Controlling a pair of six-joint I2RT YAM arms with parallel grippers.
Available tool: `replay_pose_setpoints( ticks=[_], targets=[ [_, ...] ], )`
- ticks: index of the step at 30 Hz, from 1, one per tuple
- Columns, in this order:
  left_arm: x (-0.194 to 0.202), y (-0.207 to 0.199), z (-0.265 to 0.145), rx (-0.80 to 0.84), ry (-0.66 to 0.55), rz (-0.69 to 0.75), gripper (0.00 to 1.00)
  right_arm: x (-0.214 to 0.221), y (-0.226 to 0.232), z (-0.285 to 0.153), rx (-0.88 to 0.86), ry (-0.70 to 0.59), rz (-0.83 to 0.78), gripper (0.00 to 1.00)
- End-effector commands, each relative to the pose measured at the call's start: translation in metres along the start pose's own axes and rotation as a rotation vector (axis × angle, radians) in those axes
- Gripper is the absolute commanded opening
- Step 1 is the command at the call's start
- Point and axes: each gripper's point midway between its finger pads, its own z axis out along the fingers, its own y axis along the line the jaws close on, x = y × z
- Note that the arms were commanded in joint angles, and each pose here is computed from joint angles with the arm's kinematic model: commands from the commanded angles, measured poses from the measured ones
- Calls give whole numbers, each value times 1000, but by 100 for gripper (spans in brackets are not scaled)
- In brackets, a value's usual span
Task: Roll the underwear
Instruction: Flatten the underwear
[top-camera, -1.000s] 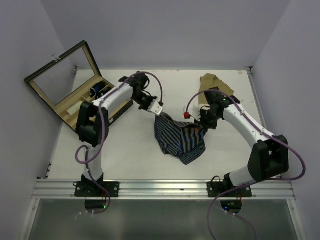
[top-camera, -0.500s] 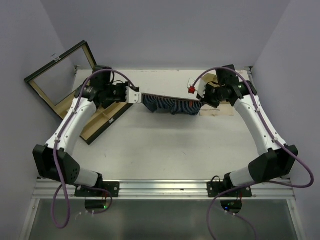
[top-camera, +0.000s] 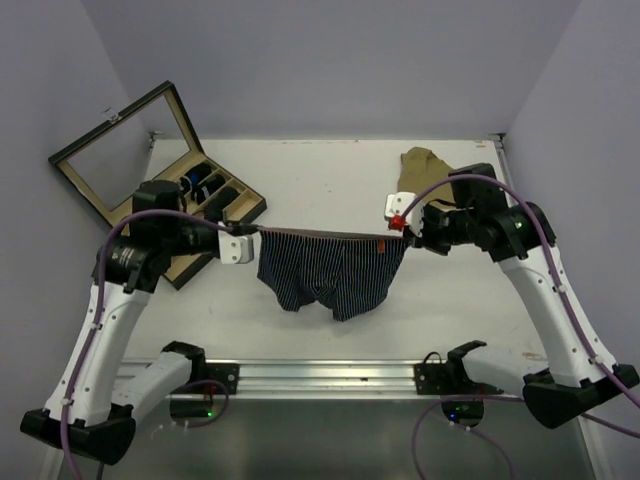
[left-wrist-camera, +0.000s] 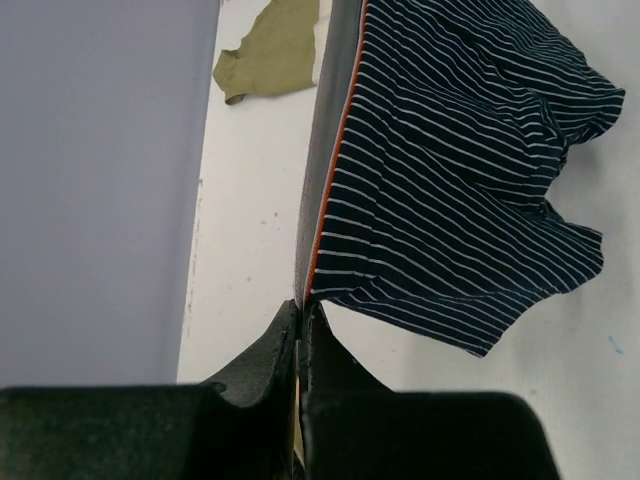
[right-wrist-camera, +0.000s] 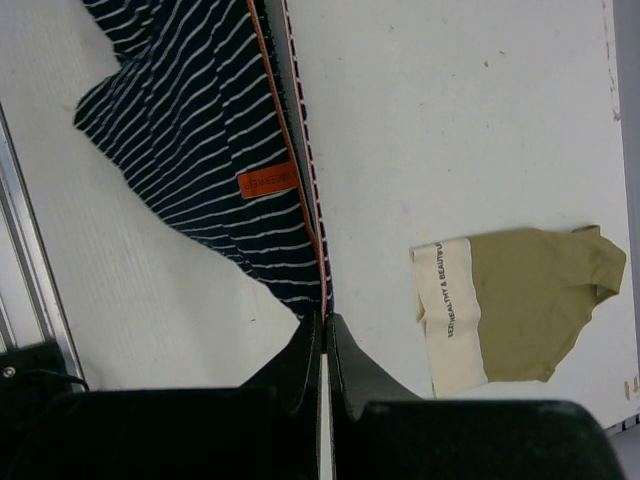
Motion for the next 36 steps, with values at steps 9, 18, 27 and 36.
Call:
replay_pose_setpoints(
  ticks=[9, 18, 27, 36],
  targets=[
    [114, 57, 90, -30, 203, -599, 0, 49, -49, 113, -136, 210, 177, 0],
    [189, 131, 150, -180, 325, -812, 47, 84, -180, 169, 72, 292, 569, 44],
    [193, 52, 121, -130, 382, -786, 49, 40, -86, 185, -214, 163, 757, 33],
    [226, -30, 136, 58, 486, -956, 43, 76, -27, 237, -352, 267, 876, 22]
  ],
)
